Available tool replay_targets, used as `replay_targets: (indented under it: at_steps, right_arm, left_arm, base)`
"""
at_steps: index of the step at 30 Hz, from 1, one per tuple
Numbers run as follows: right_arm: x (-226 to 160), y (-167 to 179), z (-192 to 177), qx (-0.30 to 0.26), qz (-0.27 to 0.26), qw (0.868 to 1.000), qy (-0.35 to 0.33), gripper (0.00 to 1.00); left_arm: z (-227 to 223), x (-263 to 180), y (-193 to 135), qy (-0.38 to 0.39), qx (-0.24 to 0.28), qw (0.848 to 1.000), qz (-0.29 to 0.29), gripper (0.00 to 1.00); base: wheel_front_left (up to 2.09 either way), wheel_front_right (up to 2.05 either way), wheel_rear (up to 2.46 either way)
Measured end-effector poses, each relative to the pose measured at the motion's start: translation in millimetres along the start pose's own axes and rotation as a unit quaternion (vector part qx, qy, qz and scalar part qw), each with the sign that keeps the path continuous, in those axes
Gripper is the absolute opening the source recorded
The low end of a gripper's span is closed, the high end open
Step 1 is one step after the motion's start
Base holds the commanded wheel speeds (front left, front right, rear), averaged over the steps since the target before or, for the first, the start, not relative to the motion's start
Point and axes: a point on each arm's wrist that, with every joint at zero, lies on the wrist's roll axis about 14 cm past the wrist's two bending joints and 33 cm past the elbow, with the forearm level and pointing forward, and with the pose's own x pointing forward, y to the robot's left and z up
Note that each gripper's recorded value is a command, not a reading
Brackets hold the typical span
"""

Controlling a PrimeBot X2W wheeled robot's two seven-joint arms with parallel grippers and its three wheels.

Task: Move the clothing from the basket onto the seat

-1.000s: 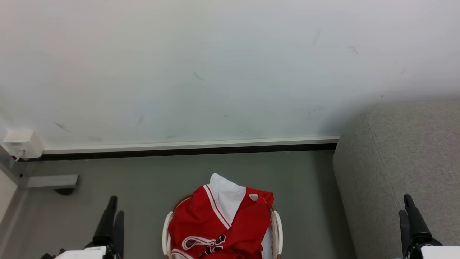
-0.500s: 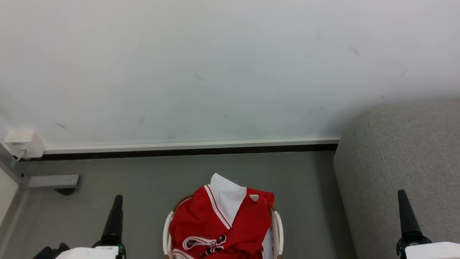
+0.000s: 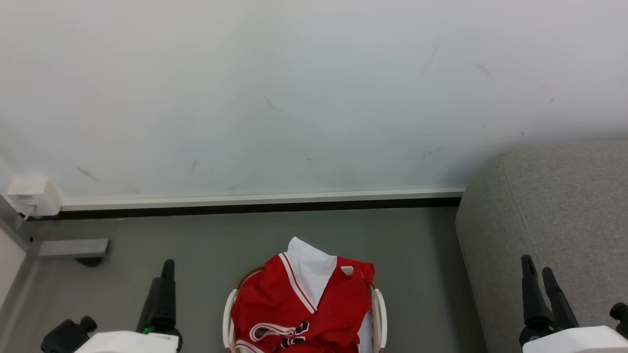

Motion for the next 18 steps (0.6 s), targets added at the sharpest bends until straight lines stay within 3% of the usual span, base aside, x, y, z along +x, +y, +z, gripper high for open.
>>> replay_targets:
  at_steps: [10, 18]
  right_arm:
    - [-1.5, 3.6, -3.5, -0.105, 0.012, 0.994, 0.006, 1.0]
    - [-4.0, -1.4, -11.0, -0.168, 0.012, 0.986, 0.018, 1.0]
  left_arm:
    - [-3.7, -1.6, -7.8, 0.006, 0.115, 0.993, -0.018, 1.0]
    - [-1.2, -4.8, -6.9, 0.005, 0.201, 0.979, -0.027, 1.0]
  base:
    - [0.0, 0.0, 0.0]
    - [0.0, 0.0, 0.0]
